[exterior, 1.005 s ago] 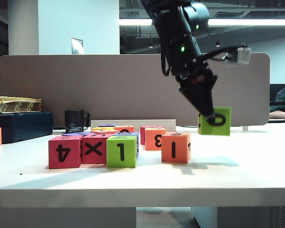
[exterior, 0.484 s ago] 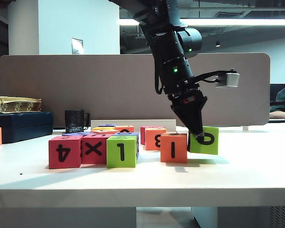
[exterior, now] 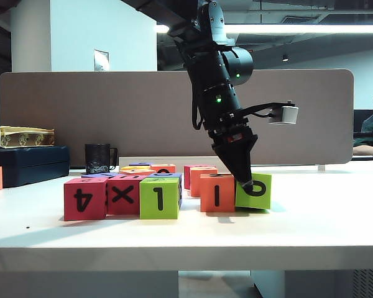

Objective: Select the appropriate blocks from the scattered letter blocks on the table and arrange them in a row to spell out "23".

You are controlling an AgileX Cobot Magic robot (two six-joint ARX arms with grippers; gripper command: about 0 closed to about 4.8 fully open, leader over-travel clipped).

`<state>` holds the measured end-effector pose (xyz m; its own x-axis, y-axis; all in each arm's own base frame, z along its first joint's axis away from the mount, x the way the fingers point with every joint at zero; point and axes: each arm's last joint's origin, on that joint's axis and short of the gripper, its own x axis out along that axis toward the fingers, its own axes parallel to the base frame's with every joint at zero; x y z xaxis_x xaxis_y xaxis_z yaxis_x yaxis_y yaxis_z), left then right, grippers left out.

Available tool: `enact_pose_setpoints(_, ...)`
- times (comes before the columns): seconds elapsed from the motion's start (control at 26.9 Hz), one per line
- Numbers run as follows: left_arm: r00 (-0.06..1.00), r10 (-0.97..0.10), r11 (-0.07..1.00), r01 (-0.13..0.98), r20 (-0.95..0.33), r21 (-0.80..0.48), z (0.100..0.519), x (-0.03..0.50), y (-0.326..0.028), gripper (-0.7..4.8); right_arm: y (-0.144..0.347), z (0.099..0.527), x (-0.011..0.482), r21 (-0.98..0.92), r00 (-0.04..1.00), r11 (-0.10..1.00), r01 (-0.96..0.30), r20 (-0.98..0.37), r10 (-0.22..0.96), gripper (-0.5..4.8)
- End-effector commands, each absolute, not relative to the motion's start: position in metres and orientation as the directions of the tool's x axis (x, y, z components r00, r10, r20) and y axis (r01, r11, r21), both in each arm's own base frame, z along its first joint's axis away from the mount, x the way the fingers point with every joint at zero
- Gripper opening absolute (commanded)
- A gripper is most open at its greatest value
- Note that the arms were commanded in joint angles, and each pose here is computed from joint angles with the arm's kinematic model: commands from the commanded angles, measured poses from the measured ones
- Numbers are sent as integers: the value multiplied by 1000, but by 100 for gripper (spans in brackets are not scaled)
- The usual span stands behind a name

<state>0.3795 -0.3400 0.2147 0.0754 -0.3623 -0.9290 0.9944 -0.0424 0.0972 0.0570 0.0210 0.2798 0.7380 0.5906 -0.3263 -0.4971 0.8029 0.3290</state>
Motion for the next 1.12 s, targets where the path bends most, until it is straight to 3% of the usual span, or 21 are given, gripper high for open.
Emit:
enact_pose_setpoints(0.04, 57, -353, -48, 996, -934, 79, 210, 378, -341, 215, 21, 282, 57, 321, 742, 802, -504, -314, 592, -1)
enact_pose_setpoints(0.15, 57, -352, -47, 996, -934, 78, 210, 379, -341, 229, 21, 282, 57, 321, 742, 802, -503, -314, 592, -1)
enact_pose_setpoints(0.26, 58, -352, -39, 996, -934, 76, 210, 379, -341, 289, 21, 282, 57, 321, 742, 802, -503, -314, 592, -1)
enact_pose_setpoints(0.52, 60, -355, -25, 997, -933, 74, 210, 379, -341, 294, 21, 282, 57, 321, 743, 802, -503, -314, 591, -1)
enact_pose_setpoints(0.67, 65, -352, -20, 997, -934, 77, 210, 379, -341, 355, 21, 282, 57, 321, 742, 802, -504, -314, 592, -1)
enact_pose_setpoints(1.12, 149, -389, 11, 988, -909, 157, 253, 370, -335, 355, 21, 282, 57, 318, 747, 807, -498, -316, 585, -1)
